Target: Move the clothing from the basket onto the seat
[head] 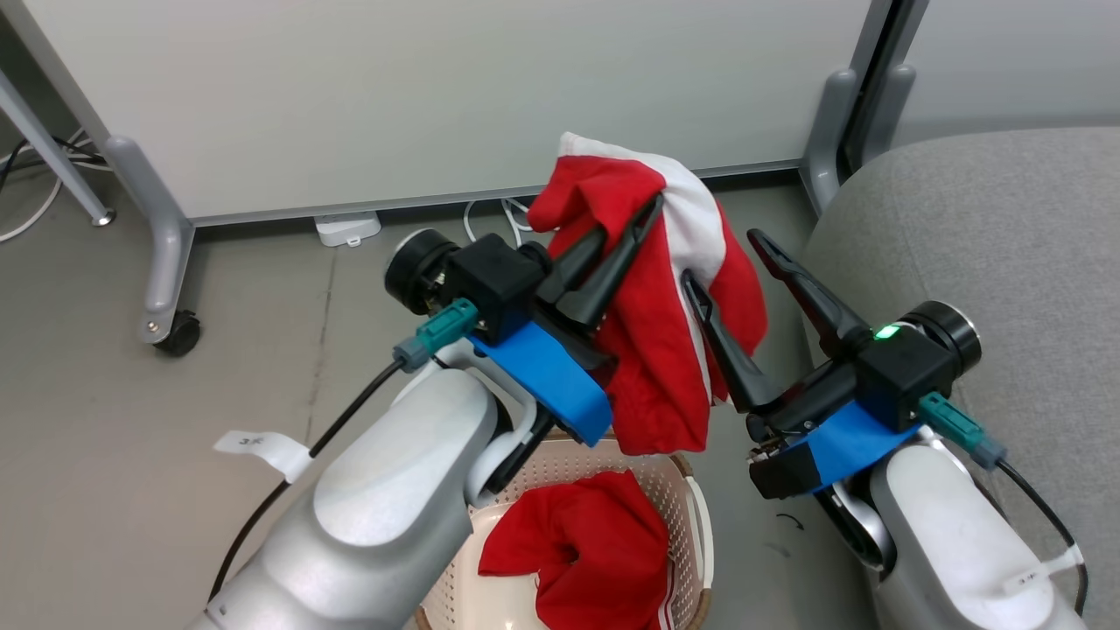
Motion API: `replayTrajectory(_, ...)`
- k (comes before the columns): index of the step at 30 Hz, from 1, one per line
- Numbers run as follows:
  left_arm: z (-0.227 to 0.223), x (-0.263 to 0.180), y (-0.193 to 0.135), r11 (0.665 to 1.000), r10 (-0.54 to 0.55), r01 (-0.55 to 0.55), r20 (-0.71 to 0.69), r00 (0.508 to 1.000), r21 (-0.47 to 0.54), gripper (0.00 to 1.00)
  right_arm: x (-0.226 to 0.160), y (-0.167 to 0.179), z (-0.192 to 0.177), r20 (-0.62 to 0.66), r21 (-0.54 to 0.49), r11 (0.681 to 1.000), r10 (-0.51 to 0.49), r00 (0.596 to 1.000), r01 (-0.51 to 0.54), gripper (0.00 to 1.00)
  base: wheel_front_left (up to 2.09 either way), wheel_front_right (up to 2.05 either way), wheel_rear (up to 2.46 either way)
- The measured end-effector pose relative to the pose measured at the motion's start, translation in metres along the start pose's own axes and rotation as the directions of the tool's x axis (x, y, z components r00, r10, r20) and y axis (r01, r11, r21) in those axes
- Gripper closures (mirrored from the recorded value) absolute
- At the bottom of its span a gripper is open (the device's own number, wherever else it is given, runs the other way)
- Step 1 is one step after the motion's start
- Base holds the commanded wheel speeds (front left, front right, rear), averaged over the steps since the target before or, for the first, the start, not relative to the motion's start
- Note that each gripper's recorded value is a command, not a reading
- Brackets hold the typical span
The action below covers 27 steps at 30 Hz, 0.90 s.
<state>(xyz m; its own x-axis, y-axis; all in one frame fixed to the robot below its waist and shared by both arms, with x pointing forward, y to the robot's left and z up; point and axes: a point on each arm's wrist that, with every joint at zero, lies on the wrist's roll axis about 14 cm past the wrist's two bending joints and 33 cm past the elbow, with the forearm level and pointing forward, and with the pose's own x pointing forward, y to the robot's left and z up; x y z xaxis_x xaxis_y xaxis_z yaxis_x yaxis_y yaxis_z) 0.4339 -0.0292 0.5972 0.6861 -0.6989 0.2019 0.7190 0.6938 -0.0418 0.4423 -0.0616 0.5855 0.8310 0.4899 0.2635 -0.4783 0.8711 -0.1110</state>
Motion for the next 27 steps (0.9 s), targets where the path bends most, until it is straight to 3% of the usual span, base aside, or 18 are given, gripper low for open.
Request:
replayTrajectory(12, -0.006, -0.002, -0.012, 1.000, -0.031, 0.031, -0.016, 0.999, -0.001, 1.00, 0.009, 0.025, -0.035, -0.110, 0.081, 0.991, 0.114, 0.987, -0.106, 0.00, 0.00, 0.00, 0.00)
replayTrajectory(13, -0.007, -0.002, -0.013, 0.999, -0.032, 0.032, -0.017, 0.999, -0.001, 1.00, 0.008, 0.028, -0.036, -0.113, 0.088, 0.990, 0.121, 0.986, -0.111, 0.55, 0.00, 0.00, 0.00)
replayTrajectory(14, -0.006, -0.002, -0.013, 0.999, -0.033, 0.033, -0.016, 0.999, 0.000, 1.00, 0.009, 0.029, -0.036, -0.114, 0.098, 0.989, 0.123, 0.986, -0.112, 1.00, 0.00, 0.00, 0.00)
replayTrajectory(27, -0.006, -0.003, -0.014, 0.999, -0.041, 0.041, -0.016, 0.999, 0.004, 1.00, 0.009, 0.032, -0.030, -0.095, 0.116, 0.987, 0.124, 0.988, -0.113, 1.00, 0.00, 0.00, 0.00)
